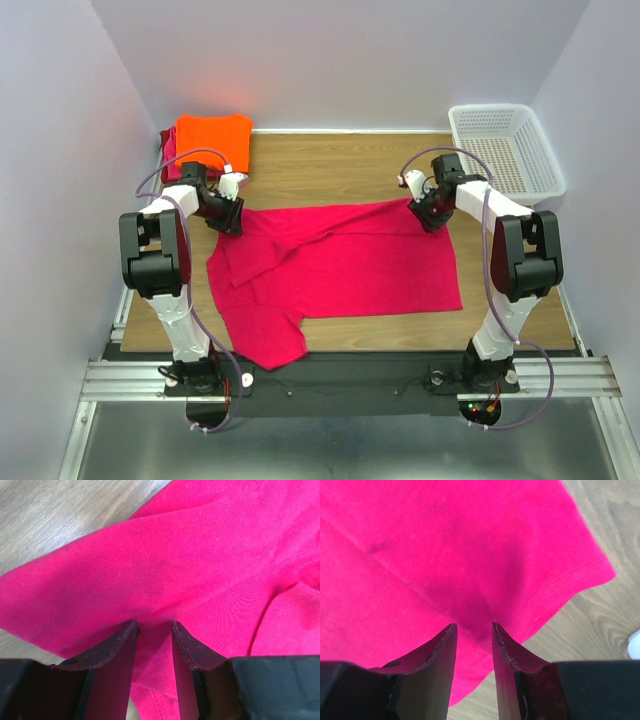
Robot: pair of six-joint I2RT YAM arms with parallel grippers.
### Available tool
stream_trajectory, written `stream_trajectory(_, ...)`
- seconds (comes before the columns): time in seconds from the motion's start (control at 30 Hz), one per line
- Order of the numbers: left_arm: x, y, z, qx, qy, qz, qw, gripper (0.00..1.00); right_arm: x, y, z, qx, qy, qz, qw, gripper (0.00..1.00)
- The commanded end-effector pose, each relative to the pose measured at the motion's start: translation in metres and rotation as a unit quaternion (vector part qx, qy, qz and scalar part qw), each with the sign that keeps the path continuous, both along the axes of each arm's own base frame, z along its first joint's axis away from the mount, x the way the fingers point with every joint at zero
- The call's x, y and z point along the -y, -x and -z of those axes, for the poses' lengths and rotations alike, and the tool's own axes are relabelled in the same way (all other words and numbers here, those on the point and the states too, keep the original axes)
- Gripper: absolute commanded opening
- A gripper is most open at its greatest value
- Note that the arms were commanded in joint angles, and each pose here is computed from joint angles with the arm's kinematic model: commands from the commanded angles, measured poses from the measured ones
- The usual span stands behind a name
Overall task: Fold and stack the t-shirts
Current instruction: Fold the tshirt
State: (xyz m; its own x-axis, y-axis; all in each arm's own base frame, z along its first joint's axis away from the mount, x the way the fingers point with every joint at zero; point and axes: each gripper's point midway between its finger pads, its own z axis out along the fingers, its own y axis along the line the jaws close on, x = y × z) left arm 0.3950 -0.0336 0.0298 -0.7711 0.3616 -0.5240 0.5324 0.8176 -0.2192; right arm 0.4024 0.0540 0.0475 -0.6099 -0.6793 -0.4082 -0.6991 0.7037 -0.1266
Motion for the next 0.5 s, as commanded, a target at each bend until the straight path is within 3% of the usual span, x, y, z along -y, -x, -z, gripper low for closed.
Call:
stream_trajectory(0.0,-0.004,0.002,0.005,-0.009,-0.01,-0.004,1.0,0.45,0.003,0.009,0.003,-0.01,0.014,-0.019,1.0,0.39)
stream_trajectory(0.47,-0.007,0.003,0.005,-0.01,-0.018,-0.004,1.0,0.45,0.013,0.009,0.018,-0.031,0.034,-0.025,0.999,0.35)
